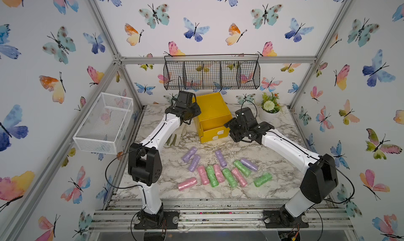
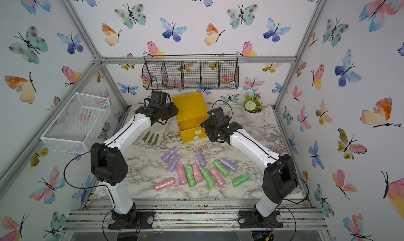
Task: Sort the rolls of trash bags by color and place them into the drawer
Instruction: Open the drawer in the storage box, then pick up the roll of trash bags from the center of the board.
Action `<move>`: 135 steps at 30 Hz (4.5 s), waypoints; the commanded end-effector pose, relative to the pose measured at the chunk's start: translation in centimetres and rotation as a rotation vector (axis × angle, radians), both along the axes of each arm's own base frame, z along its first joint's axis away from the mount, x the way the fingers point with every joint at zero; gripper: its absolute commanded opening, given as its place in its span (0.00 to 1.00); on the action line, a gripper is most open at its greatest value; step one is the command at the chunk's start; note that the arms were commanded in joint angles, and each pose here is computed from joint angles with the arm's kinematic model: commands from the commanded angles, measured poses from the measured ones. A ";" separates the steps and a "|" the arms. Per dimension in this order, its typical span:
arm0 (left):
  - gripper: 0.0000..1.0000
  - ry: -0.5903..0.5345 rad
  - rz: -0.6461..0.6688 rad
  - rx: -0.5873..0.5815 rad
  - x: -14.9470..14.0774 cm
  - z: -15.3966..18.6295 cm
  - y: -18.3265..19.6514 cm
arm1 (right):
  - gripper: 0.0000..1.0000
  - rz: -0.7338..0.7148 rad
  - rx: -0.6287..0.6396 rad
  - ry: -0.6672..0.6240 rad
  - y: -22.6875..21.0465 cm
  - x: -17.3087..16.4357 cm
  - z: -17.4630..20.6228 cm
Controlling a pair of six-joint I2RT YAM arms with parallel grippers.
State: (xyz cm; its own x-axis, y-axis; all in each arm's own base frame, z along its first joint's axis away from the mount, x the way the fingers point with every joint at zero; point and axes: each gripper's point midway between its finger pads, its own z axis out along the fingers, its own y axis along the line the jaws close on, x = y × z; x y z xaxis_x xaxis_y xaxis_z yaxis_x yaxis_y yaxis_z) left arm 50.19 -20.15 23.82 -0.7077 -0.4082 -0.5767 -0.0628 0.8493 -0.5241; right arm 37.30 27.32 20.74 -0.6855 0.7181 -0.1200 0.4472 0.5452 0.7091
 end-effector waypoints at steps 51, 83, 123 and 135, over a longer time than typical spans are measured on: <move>0.25 0.227 -0.057 0.058 -3.2 -7.7 -1.1 | 0.74 -0.002 -0.063 0.005 -3.9 -5.0 0.4; 0.31 0.225 -0.060 0.061 -3.6 -7.5 -1.2 | 0.84 0.059 -0.069 0.053 0.6 -3.2 -1.8; 0.52 0.032 -0.131 0.033 -4.9 0.5 -1.2 | 0.83 0.226 -0.295 -0.471 -6.6 -7.5 9.2; 0.53 -0.131 -0.088 0.105 -9.9 6.7 3.0 | 0.78 0.267 -0.485 -0.440 -10.3 -9.7 7.6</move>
